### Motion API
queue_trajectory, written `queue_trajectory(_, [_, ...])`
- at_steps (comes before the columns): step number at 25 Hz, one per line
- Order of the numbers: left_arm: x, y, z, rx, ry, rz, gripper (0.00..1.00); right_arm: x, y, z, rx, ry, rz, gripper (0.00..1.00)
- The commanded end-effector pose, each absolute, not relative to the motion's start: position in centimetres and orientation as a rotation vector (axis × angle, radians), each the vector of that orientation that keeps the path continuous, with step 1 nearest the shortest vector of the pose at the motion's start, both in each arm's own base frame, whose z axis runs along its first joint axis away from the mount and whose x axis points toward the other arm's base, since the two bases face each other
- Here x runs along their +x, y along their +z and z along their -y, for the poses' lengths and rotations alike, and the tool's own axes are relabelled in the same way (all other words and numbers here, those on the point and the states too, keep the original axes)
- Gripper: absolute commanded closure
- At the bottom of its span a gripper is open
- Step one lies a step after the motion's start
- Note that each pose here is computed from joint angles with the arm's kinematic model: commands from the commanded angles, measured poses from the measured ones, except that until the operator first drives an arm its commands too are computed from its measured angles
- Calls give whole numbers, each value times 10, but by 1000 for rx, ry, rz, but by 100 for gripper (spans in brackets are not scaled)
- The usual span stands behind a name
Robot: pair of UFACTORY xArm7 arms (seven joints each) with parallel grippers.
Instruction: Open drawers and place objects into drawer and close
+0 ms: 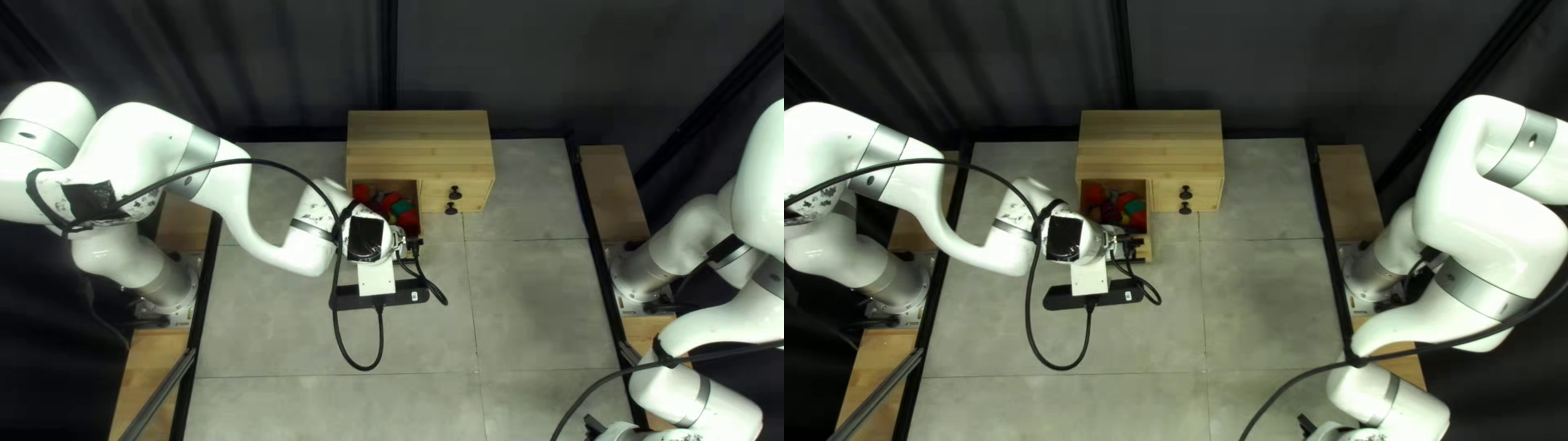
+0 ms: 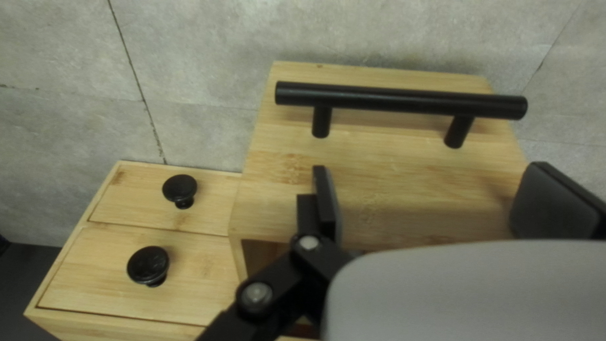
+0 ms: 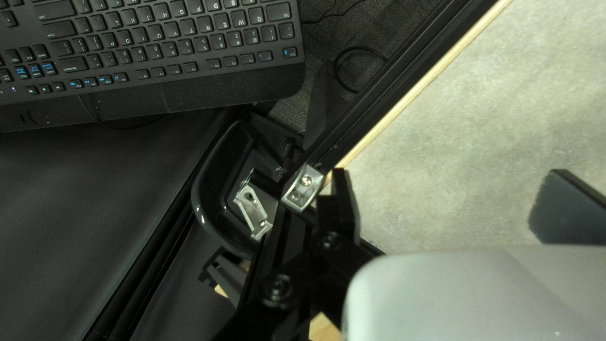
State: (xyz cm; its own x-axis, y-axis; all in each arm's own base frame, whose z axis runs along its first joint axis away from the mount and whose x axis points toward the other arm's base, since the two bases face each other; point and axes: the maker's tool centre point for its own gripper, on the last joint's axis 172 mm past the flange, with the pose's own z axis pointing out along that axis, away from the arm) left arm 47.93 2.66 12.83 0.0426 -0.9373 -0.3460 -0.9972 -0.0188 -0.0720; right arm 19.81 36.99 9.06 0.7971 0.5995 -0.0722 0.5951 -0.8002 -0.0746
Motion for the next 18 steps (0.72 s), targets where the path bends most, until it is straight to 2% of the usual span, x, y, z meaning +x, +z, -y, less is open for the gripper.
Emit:
queue_trajectory(1, [480, 128, -25, -1994, 314, -2009, 0, 198, 91, -370, -2932, 143, 975, 0])
queue_trajectory(18, [472, 131, -38, -1929, 313, -2068, 0, 198, 91, -370, -2932, 143, 975, 0])
